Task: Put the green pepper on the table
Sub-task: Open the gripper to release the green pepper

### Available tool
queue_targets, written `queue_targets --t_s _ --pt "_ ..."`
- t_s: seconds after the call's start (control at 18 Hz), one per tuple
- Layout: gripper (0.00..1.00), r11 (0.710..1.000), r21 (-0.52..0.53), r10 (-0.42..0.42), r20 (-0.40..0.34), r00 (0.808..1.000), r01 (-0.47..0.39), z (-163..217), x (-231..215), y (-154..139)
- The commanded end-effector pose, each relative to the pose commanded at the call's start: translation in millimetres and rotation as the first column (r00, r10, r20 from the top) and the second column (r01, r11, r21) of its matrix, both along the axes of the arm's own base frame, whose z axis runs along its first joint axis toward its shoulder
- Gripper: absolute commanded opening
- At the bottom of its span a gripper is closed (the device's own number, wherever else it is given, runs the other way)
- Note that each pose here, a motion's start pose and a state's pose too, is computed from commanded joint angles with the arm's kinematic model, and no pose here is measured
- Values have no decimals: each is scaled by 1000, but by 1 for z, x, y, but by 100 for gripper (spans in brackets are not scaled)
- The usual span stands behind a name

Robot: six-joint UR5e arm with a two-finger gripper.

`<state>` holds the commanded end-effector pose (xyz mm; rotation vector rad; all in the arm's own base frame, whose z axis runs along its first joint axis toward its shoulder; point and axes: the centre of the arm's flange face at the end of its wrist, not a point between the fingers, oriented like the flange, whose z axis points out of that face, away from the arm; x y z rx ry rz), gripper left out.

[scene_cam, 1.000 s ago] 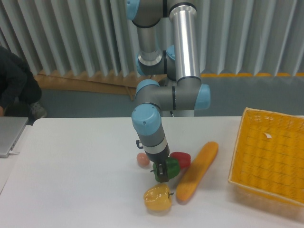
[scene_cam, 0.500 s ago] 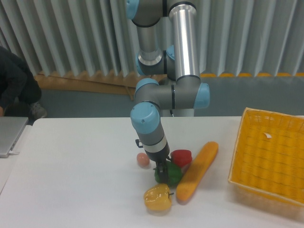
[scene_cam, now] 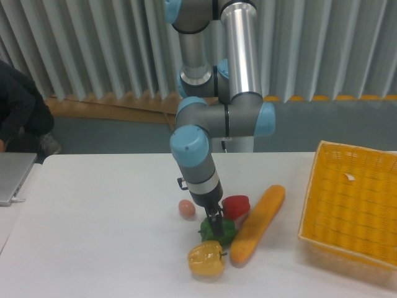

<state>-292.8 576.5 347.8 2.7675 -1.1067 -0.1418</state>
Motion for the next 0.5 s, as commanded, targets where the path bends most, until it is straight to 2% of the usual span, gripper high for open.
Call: queue_targets --t_s 0.28,0.5 --pt "100 999 40 14 42 999 -16 6 -1 0" --pt "100 1000 6 3 82 997 -3 38 20 -20"
